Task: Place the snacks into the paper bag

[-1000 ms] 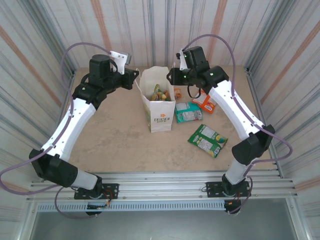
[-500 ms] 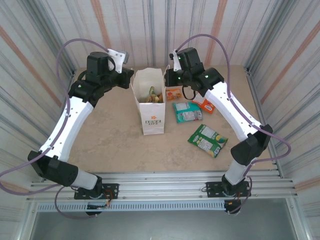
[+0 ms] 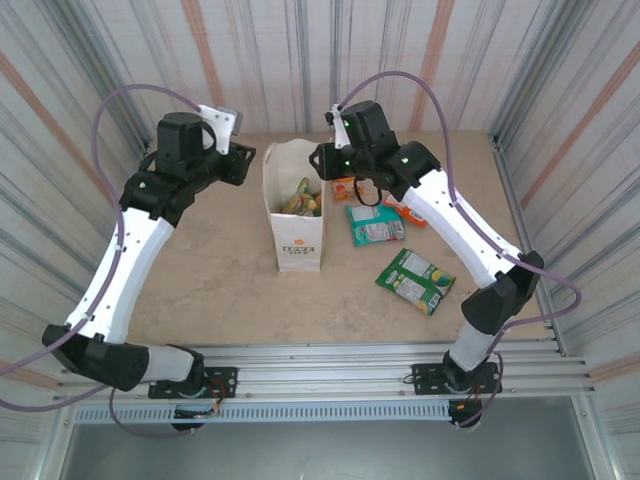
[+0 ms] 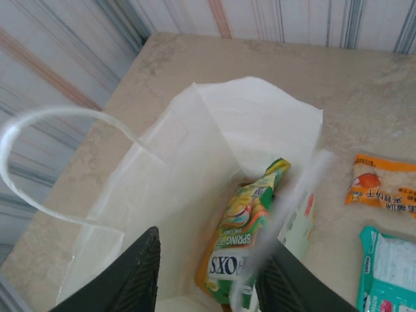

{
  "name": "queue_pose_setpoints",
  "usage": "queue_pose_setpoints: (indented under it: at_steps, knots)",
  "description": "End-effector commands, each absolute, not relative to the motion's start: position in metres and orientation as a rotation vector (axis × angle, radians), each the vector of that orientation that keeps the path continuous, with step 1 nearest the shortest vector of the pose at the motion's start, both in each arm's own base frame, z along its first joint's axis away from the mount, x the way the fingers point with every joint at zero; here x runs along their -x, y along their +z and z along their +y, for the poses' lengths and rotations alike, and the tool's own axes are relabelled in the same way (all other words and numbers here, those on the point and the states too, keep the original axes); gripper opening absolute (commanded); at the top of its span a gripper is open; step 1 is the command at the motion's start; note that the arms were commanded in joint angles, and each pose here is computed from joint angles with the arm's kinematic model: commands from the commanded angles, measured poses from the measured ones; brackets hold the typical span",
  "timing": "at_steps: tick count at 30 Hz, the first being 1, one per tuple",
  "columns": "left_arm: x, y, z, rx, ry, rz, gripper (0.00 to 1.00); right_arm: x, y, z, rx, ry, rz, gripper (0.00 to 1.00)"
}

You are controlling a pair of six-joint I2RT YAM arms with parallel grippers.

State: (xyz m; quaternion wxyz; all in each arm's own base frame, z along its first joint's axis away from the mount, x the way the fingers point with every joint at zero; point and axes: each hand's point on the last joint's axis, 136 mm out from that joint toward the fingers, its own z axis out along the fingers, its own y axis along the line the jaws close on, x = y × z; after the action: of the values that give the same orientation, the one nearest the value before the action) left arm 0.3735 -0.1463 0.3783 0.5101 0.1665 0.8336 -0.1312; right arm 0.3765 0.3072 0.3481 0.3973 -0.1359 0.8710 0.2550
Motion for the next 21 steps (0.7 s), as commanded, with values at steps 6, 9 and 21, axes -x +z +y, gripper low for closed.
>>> queue_pose_setpoints:
  at_steps: [6, 9, 21]
  knots:
    - [-0.344, 0.390, -0.141, -0.410, -0.364, 1.986, 0.62, -0.341, 0.362, 0.262, 0.292, 0.659, 2.236, 0.49]
    - [-0.330, 0.384, -0.141, -0.389, -0.417, 1.988, 0.64, -0.329, 0.351, 0.239, 0.219, 0.675, 2.285, 0.50]
    - [-0.274, 0.325, -0.150, -0.465, -0.588, 2.007, 0.65, -0.259, 0.204, 0.114, -0.391, 0.708, 2.711, 0.53]
